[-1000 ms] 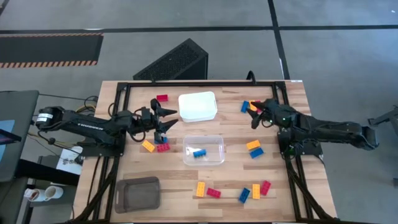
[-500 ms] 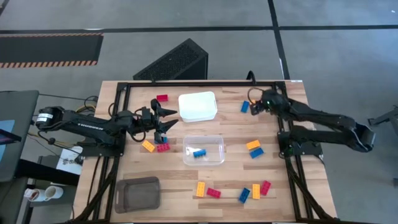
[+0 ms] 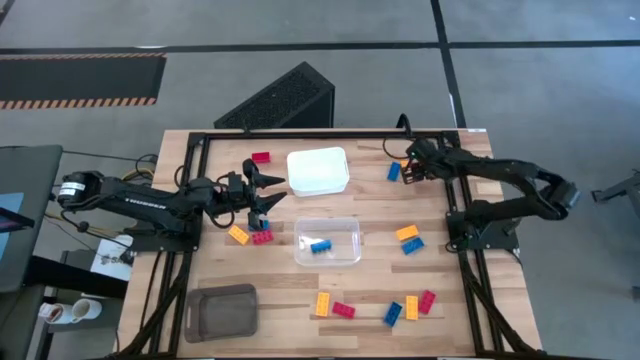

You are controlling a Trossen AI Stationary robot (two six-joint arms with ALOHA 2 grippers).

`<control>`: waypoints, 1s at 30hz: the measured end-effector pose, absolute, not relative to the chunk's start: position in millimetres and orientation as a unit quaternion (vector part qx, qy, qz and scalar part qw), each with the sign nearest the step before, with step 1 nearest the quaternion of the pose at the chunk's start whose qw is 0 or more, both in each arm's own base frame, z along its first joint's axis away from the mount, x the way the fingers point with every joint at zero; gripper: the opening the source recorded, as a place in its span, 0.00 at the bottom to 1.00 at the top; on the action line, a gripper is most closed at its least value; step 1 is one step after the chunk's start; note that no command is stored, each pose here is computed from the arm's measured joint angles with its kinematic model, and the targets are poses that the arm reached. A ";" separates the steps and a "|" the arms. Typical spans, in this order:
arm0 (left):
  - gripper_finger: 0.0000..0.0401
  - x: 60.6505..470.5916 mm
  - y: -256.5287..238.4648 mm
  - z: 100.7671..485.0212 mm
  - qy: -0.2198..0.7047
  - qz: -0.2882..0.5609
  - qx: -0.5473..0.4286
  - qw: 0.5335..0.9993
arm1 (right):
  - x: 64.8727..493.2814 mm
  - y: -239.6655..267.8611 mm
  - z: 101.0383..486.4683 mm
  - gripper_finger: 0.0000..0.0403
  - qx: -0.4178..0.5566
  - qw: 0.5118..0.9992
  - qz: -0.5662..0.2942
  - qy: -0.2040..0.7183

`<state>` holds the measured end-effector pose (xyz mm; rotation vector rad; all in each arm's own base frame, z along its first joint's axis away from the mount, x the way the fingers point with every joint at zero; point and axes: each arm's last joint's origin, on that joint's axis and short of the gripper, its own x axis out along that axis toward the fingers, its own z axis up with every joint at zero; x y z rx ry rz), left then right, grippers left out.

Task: Sort & place blocks by color
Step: Put the red game piece into the white bin

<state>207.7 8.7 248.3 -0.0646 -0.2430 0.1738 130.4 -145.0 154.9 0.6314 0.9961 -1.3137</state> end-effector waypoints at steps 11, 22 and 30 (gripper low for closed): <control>0.42 207.9 7.8 248.3 -0.121 0.073 -0.034 0.989 | 133.9 -151.2 139.5 0.51 0.312 0.628 -0.537 0.470; 0.42 208.0 7.2 248.2 -0.121 0.064 -0.043 0.990 | 139.2 -103.6 154.1 0.51 0.331 0.638 -0.468 0.514; 0.42 208.0 6.6 248.2 -0.121 0.057 -0.051 0.990 | 147.2 -86.5 166.9 0.51 0.303 0.691 -0.438 0.489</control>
